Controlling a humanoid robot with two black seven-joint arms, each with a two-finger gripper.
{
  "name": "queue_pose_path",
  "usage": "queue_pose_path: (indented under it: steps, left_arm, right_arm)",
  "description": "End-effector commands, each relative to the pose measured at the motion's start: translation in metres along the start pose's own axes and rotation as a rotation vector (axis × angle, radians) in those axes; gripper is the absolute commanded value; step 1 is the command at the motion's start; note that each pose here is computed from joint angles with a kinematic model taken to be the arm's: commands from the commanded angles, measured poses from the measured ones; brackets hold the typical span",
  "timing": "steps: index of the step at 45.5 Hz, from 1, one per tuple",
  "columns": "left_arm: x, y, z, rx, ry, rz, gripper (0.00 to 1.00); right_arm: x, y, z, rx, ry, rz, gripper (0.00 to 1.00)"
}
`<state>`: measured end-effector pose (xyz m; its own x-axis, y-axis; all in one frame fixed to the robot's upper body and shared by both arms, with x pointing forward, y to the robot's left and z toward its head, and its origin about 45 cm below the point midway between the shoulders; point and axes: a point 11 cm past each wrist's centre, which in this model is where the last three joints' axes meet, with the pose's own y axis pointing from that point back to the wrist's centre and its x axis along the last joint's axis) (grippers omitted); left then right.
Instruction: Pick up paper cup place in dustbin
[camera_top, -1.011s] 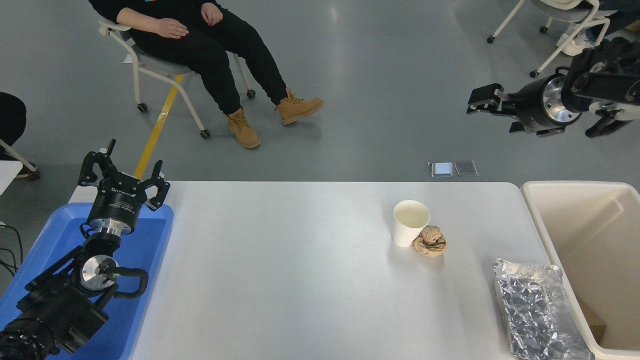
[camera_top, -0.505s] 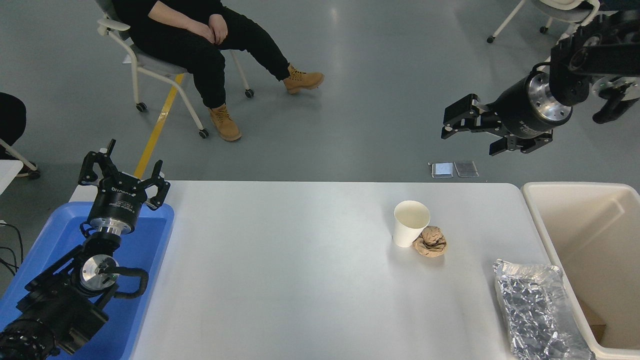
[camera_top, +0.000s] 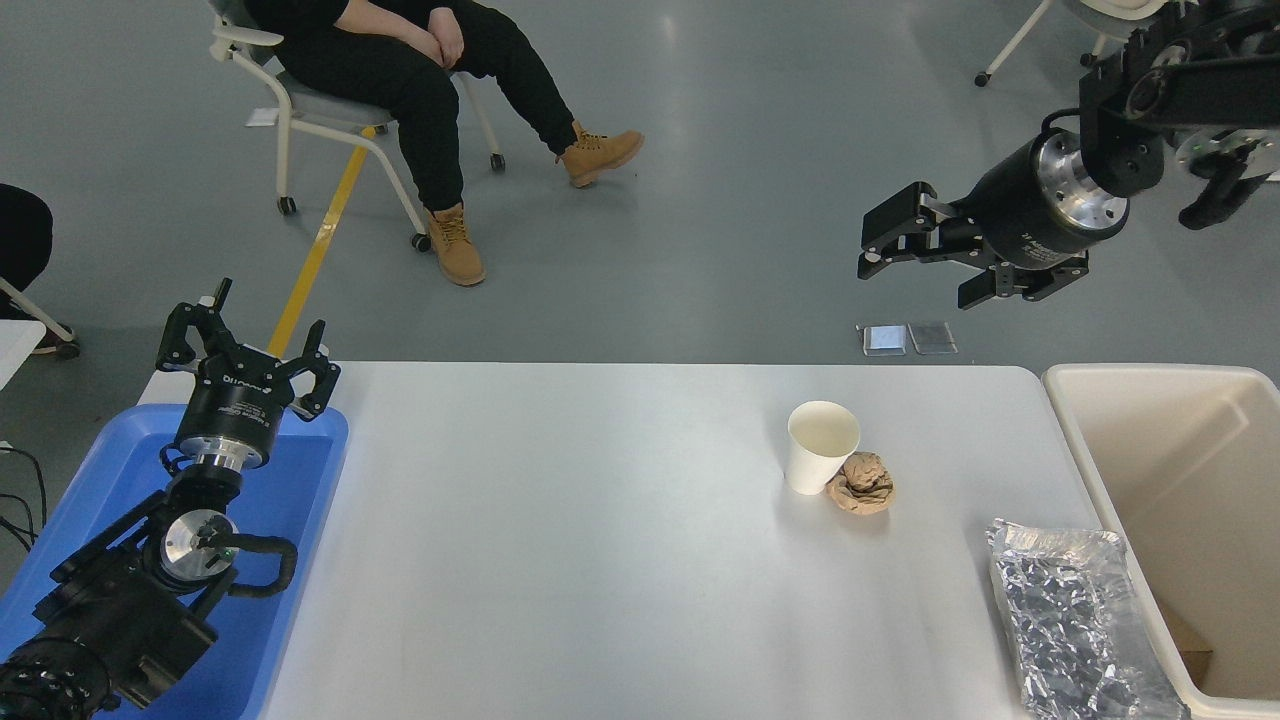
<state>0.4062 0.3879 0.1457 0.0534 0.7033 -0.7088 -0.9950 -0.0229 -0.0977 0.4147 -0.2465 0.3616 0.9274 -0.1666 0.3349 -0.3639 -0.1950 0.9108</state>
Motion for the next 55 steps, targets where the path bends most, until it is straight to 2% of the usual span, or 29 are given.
queue_pose_path:
  steps: [1,28,55]
  left_arm:
    - [0.0,0.0,0.0,-0.001,0.001,0.0,0.99]
    - [0.0,0.0,0.0,-0.001,0.001,0.0,0.99]
    - [0.0,0.0,0.0,-0.001,0.001,0.0,0.99]
  right_arm:
    - [-0.017,-0.034,0.0,-0.029,0.025,-0.05,1.0]
    - [-0.051,-0.176,0.028,-0.102,0.122,0.105,1.0]
    - [-0.081,-0.221,0.065,-0.126,0.087,0.18,0.97]
